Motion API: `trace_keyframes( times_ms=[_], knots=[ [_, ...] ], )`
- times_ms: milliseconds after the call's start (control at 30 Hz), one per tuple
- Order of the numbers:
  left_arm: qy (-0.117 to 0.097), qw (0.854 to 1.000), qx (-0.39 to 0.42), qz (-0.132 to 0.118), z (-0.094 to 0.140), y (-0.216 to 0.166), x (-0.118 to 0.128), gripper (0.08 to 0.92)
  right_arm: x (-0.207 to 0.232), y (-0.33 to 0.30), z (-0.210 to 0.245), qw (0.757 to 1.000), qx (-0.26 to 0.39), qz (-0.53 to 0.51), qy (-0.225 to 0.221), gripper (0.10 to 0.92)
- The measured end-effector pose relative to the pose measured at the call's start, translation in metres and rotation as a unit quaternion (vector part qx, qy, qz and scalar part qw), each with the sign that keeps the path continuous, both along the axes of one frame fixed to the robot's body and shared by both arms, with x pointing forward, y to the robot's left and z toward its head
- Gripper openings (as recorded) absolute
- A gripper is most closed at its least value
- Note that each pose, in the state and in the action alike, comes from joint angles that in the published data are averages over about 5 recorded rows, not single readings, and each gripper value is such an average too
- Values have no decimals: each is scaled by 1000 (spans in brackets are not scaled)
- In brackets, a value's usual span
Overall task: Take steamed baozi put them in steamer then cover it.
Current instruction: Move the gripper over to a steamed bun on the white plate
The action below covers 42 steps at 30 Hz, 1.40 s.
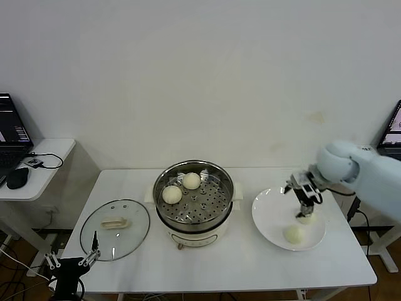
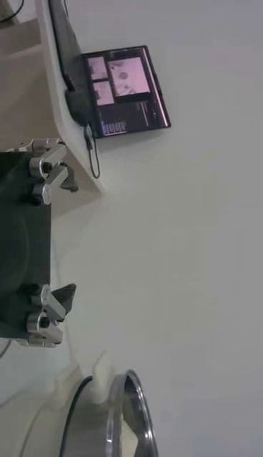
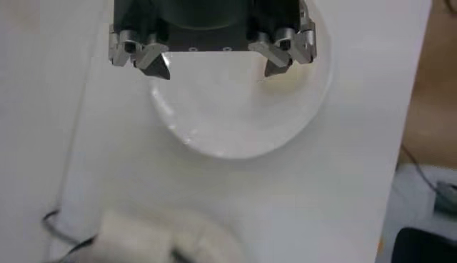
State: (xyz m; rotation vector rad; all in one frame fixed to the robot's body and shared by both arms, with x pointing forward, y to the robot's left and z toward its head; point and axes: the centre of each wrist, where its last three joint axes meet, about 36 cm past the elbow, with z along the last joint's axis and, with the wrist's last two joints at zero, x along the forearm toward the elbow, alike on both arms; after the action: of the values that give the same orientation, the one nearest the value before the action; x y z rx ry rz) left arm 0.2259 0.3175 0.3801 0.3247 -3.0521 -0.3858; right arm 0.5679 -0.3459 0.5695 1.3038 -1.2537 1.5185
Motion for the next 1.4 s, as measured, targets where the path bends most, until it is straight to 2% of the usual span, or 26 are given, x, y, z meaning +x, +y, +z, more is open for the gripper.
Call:
trace_keyframes(
  times_ms=[333,767,1400],
  knots=[
    [3,1000,-1,2,-2,-1,-1,823,-14,-16,-49,1000,-15,-5,21,823],
    [6,1000,-2,6,-7,0,0,823,-14,-23,-89,999,-18,-25,31,809],
    [2,1000,-4,6,-7,0,4,823,-4,-18,-107,999,-11,-41,26,598]
  ],
)
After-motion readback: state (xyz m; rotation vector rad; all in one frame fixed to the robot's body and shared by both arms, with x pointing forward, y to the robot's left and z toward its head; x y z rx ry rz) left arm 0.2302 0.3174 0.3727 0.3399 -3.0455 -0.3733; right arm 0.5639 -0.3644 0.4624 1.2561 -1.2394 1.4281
